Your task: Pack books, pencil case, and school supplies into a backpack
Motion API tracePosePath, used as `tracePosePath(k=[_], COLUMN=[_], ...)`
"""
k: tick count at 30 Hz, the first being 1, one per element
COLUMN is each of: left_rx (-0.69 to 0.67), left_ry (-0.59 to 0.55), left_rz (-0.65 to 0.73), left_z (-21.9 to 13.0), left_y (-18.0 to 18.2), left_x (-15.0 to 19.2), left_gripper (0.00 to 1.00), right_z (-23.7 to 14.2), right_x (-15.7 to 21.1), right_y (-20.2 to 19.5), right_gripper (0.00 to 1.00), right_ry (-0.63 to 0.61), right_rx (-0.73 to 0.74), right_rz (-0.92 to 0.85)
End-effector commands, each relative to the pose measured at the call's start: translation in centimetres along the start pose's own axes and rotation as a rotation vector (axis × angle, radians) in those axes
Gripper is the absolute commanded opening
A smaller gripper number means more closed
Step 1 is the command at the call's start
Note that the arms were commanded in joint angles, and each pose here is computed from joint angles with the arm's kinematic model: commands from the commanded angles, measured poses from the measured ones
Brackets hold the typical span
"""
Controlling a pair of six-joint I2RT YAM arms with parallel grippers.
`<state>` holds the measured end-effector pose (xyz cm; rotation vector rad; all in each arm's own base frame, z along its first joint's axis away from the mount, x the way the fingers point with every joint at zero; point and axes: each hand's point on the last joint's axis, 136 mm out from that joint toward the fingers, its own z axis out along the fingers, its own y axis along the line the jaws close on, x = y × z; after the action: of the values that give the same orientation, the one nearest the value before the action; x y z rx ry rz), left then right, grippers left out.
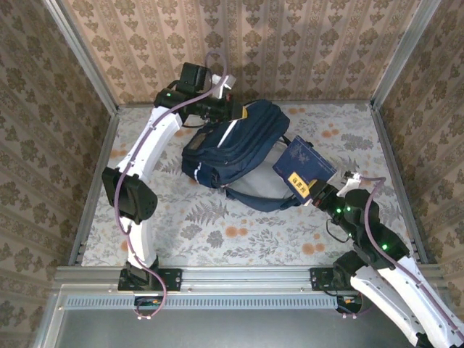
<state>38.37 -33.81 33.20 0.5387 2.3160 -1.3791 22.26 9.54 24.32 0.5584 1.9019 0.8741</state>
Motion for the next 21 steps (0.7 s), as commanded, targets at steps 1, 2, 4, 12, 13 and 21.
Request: tracePosePath(k=[1, 2, 4, 12, 13, 21], left_rx=[0.182, 0.183, 0.184, 0.206, 0.204, 0.214], left_ry=[-0.098, -0.097, -0.096, -0.083, -0.08, -0.069], left_rz=[0.146, 0.145, 0.147, 0.144, 0.14, 0.14], left_z=[-2.5, -2.4, -2.5, -2.5, -2.4, -2.2], left_y=[-5.9, -6.0, -6.0, -6.3, -6.1, -6.4], left_x=[-2.7, -2.6, -2.5, -1.8, -1.6, -1.1], left_gripper=[0.0, 0.0, 0.0, 0.0, 0.0, 0.0], right_z=[0.5, 1.0, 2.0, 3.9, 4.1, 6.9], right_x=[1.3, 1.8, 2.5, 2.2, 2.0, 1.8], right_y=[0.7, 0.8, 1.1, 4.0, 4.3, 6.6], right_gripper=[0.0, 0.0, 0.0, 0.0, 0.0, 0.0], right_ry=[0.044, 0.057, 0.076, 0.101, 0.098, 0.144], right_rx=[-0.091, -0.12, -0.167, -0.276, -0.281, -0.288], right_rz=[0.157, 0.195, 0.267, 0.278, 0.277, 0.289])
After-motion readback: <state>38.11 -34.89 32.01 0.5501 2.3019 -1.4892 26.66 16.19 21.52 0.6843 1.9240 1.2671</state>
